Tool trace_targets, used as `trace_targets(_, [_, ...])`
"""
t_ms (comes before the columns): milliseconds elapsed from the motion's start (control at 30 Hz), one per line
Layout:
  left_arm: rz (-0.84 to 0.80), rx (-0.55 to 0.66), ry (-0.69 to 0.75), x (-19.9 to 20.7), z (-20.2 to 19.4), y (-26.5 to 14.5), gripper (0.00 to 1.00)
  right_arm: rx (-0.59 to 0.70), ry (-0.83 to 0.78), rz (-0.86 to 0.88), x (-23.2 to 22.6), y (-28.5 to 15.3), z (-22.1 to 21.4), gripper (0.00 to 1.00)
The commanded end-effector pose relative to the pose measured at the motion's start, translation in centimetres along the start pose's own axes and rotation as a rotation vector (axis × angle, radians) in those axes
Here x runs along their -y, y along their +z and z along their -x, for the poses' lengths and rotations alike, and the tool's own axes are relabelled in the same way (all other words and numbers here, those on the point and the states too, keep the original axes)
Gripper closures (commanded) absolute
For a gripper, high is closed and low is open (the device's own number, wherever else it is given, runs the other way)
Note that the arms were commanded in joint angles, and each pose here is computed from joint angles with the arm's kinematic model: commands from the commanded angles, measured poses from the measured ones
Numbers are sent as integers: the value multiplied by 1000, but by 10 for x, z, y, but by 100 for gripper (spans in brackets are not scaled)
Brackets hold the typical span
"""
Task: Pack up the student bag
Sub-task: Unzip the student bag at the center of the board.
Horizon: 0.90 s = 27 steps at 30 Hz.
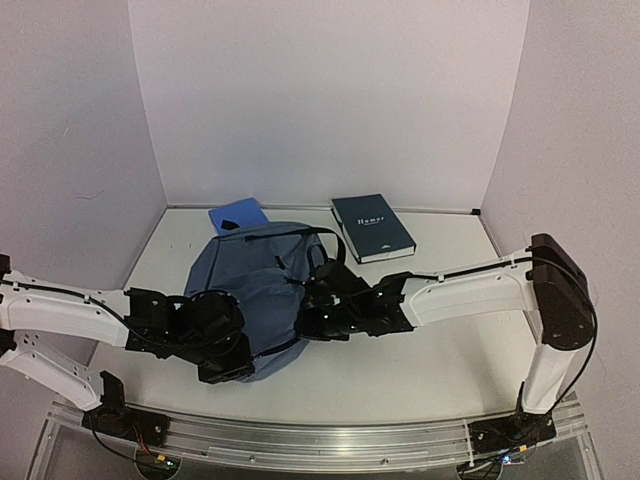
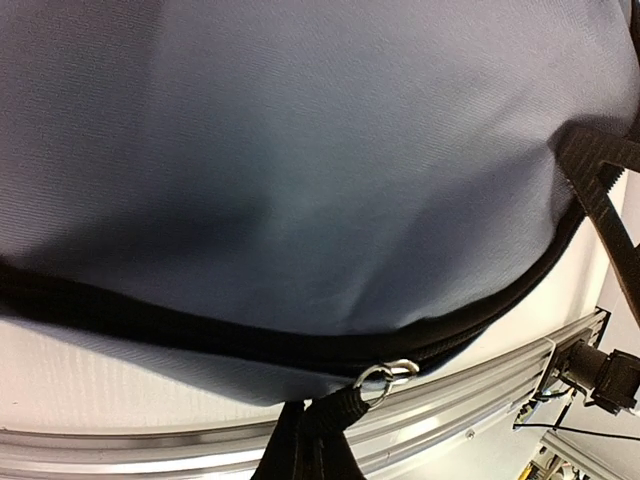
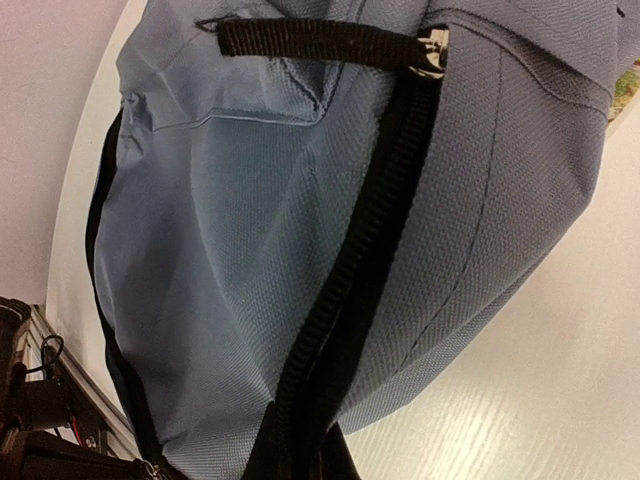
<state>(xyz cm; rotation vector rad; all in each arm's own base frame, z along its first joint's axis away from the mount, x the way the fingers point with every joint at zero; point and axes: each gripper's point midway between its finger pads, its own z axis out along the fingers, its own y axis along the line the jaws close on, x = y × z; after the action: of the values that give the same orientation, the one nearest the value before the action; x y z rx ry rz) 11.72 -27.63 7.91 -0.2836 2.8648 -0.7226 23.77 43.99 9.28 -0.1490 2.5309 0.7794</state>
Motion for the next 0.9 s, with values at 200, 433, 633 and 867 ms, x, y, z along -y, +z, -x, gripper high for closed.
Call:
trace_targets(200, [44,-11,16,-12,29,-15,100,167,40,-181,74,-30,62,100])
trace_targets(433, [74,36,2,-26,50,-19,100,207,34,-235,98,-42,79,100])
trace_targets(633, [154,109,-10,-50,61,-22,100,263,-67,-203,84,-70,98,100])
trace_targets(867, [13,172,160,-12,76,-35,100,240,-448,9,5,-101,92,47])
